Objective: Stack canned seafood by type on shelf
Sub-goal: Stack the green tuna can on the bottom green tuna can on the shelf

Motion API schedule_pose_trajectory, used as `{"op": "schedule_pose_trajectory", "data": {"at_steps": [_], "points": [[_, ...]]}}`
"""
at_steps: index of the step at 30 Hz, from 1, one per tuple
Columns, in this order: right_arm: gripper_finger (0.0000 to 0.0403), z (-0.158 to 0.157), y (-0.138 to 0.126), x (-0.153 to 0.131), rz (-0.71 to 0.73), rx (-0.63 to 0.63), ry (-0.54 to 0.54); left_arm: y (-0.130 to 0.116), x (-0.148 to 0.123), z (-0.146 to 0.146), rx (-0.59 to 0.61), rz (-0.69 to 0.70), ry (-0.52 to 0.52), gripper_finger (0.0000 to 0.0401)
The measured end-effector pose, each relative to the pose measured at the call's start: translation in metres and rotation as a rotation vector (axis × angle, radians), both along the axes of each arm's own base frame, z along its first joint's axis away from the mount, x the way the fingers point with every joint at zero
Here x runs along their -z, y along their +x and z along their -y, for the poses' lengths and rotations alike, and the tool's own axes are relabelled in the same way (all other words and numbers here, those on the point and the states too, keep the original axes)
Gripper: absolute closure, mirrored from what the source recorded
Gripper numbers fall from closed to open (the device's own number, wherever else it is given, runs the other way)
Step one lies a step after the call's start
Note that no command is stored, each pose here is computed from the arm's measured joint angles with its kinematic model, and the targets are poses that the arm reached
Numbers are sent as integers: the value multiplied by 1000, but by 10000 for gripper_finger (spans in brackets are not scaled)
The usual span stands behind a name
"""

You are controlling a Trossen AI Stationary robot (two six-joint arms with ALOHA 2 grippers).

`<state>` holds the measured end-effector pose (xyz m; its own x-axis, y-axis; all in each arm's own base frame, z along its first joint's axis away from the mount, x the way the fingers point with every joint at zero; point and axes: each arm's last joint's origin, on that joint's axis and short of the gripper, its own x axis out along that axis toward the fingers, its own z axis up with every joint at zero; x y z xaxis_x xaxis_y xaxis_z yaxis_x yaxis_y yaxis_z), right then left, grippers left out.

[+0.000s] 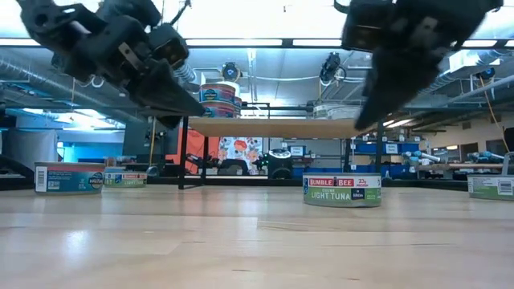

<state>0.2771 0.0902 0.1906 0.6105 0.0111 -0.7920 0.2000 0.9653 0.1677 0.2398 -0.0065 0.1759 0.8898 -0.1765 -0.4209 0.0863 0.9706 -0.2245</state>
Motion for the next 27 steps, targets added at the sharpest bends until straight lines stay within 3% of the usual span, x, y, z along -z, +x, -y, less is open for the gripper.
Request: {"op": "schedule_pose_trajectory", "data": {"at_steps": [8, 14, 21, 27], "points": [[395, -11, -15, 11, -151, 89, 63, 46, 6, -17, -24, -21, -8, 396], [390, -15, -16, 19, -196, 82, 58, 77, 12, -23, 54, -38, -44, 396], [393, -14, -16, 22, -210, 85, 39, 97, 19, -24, 86, -40, 6, 396], [392, -13, -15, 21, -194, 91, 26, 99, 22, -25, 84, -58, 6, 396]]}}
